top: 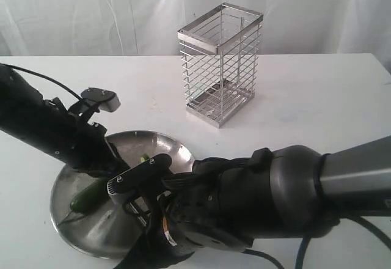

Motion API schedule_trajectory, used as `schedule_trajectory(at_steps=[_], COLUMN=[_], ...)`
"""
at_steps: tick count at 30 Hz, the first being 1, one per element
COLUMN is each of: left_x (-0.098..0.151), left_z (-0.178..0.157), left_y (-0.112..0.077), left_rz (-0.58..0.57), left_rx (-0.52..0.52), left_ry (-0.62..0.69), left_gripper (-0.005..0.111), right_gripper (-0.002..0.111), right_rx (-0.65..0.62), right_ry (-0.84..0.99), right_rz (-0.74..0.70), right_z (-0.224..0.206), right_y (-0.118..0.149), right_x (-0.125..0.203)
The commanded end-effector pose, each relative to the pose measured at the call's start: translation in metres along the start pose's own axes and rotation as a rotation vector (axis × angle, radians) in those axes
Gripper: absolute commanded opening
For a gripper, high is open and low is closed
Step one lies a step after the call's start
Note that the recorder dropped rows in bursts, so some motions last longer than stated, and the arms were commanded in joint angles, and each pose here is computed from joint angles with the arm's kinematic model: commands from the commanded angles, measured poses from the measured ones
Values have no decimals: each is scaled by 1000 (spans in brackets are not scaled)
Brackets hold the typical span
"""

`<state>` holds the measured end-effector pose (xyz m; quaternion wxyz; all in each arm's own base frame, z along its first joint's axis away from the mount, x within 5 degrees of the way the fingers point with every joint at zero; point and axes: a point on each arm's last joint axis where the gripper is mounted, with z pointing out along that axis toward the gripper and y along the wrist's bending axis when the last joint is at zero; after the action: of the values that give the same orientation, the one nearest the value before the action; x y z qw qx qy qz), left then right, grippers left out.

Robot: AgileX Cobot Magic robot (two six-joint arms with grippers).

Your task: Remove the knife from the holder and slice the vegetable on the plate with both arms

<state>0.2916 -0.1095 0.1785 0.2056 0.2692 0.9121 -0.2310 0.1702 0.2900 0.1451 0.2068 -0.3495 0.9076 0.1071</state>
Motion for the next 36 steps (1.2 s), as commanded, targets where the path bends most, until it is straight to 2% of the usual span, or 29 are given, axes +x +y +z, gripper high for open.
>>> schedule_trajectory(at_steps=[1, 7, 12, 15, 31, 36], left_x=[-8, -12, -13, -12, -7, -8], left_z=[-26, -49, -63, -62, -59, -70], left_y=[-9, -22, -31, -30, -29, -35], left_rz=[18, 51, 68, 57, 29, 36], left_rx=[-6, -1, 6, 1, 0, -3], left_ry=[-58, -112, -145, -143, -132, -169], left_gripper=[0, 0, 0, 0, 0, 0], right_gripper=[0, 0, 0, 0, 0, 0], right_rx=[16, 23, -10, 2, 66, 87], right_ry=[22, 16, -97, -131, -100, -123], right_rz=[-21, 0, 17, 21, 16, 13], right_z=[3, 2, -29, -40, -41, -41], right_y=[-2, -8, -10, -16, -23, -25], right_x=[2, 0, -16, -20, -18, -20])
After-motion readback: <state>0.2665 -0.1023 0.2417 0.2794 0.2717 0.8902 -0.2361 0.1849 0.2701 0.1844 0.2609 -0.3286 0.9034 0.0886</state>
